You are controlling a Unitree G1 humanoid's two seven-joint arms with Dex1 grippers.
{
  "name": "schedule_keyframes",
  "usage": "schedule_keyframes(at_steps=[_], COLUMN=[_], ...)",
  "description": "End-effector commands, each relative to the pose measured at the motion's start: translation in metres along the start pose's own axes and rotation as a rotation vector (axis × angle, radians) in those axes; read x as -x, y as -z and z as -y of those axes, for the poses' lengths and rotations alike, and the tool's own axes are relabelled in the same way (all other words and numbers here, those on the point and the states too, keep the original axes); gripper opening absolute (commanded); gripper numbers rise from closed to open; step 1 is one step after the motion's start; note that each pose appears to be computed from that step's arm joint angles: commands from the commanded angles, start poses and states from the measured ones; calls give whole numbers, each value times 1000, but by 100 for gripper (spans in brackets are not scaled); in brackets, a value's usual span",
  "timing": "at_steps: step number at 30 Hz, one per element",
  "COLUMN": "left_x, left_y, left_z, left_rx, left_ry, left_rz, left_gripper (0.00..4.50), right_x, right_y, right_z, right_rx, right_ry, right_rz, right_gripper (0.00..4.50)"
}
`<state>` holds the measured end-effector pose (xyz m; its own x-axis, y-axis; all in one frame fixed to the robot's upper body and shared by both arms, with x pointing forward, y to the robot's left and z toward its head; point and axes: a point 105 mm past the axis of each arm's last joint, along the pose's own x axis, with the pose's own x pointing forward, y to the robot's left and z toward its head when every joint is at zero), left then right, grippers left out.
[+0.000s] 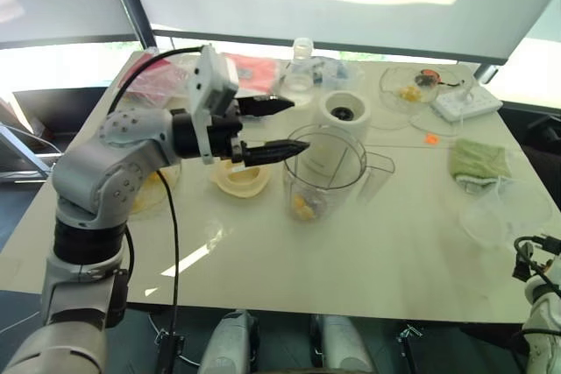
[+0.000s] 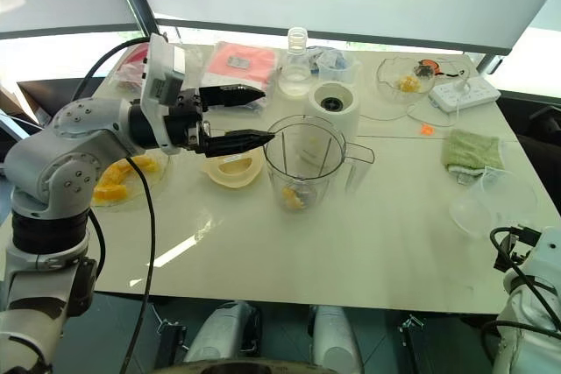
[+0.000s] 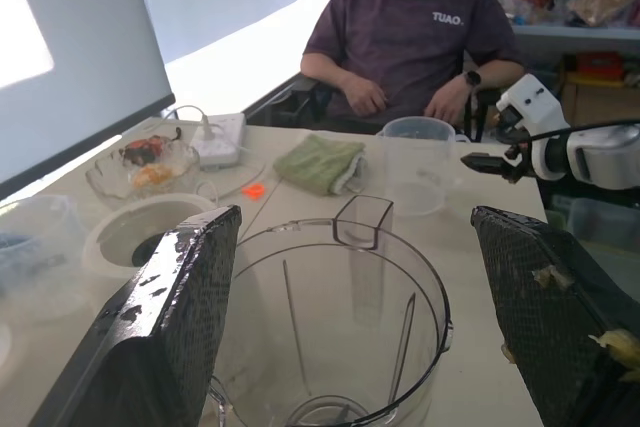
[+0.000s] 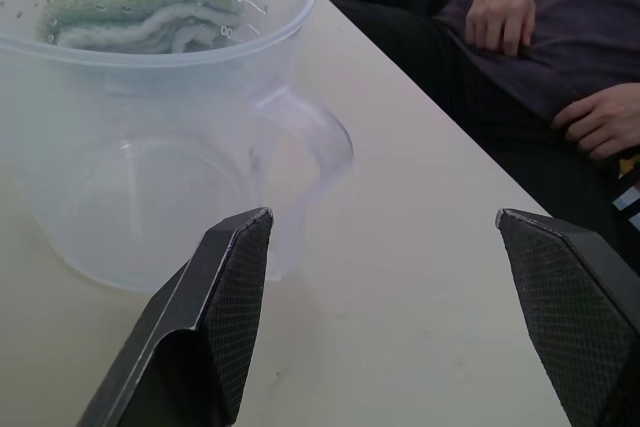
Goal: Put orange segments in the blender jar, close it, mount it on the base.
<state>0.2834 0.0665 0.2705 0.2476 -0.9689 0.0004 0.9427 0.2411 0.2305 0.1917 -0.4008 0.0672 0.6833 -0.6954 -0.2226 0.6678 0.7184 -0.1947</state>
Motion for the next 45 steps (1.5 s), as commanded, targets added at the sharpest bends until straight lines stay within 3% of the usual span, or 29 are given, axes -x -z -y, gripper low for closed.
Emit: schedule_keyframes(at_steps=[1, 12, 31, 34, 39, 45], left_x=[-1, -3, -3, -2, 2, 7], left_y=[-11, -12, -11, -11, -12, -9], left_z=[3, 3, 3, 2, 0, -4], left_rx=[-56, -72, -81, -83, -80, -77], left_ry=[8, -3, -35, -41, -55, -74], left_rz=[16, 7, -9, -13, -21, -38], left_gripper=[382, 382, 382, 391, 391, 391], right_x=[-3, -29, -75, -79, -82, -83], right_y=[-9, 0, -4, -5, -6, -13], right_z=[6, 7, -18, -23, -27, -31], right_rx=[10, -6, -10, -5, 0, 2], right_ry=[20, 63, 11, -10, -23, -37], right_rz=[45, 36, 62, 78, 95, 116], right_gripper=[373, 373, 373, 287, 17, 5])
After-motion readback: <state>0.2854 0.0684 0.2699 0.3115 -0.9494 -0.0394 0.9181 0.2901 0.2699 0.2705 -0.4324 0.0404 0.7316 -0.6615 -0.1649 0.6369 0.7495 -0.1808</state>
